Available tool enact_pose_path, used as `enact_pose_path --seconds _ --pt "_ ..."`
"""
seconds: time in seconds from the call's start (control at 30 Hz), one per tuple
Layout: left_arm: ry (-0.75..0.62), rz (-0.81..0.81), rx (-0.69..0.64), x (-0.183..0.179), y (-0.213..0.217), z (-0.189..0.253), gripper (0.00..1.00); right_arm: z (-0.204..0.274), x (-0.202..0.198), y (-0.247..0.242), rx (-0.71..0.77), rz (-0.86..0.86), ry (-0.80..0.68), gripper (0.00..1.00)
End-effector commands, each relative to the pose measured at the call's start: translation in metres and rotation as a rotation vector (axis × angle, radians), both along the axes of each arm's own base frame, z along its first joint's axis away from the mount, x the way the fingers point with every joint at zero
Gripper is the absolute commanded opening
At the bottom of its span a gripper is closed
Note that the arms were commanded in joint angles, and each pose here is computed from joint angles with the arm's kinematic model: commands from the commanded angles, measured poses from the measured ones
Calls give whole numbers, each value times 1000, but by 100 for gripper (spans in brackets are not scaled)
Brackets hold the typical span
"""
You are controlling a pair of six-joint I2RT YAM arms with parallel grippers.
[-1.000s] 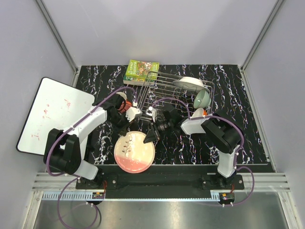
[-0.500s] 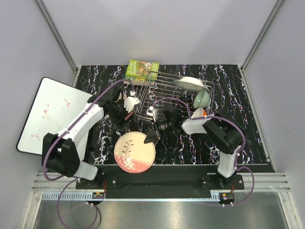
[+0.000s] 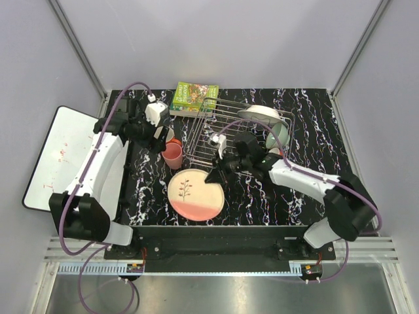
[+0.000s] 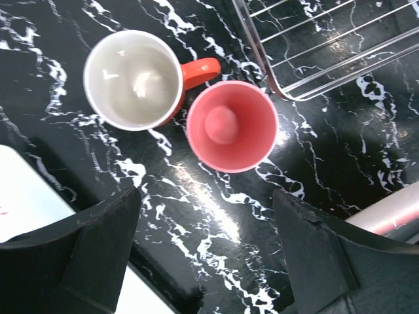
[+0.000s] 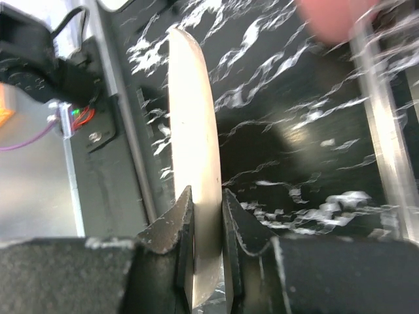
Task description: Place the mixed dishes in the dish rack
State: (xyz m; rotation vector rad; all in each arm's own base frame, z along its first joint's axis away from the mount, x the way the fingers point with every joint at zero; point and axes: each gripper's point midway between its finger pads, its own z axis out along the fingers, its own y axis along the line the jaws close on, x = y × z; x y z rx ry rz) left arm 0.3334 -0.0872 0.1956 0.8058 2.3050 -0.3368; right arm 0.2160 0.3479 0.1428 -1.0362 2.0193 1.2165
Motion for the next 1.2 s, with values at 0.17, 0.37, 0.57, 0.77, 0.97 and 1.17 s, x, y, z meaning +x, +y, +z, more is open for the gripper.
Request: enact_pose_path --seconds 0.17,0.37,0.57,0.77,0.97,1.17 --pt "21 11 -29 6 -5 -4 83 126 32 -20 18 -77 -415 0" --pt "35 19 -22 6 -4 -10 83 174 42 -46 -28 -155 -595 0" --pt "40 16 -46 10 -8 -9 83 209 72 -82 -149 -320 -792 0" --pt "45 9 -56 11 -11 -10 83 226 101 -111 -225 -408 -878 0" --pt "55 6 -43 7 -8 -15 83 236 128 -135 -339 -469 -975 0" --pt "65 3 -45 7 -9 -19 83 259 143 -150 -391 -510 -1050 0"
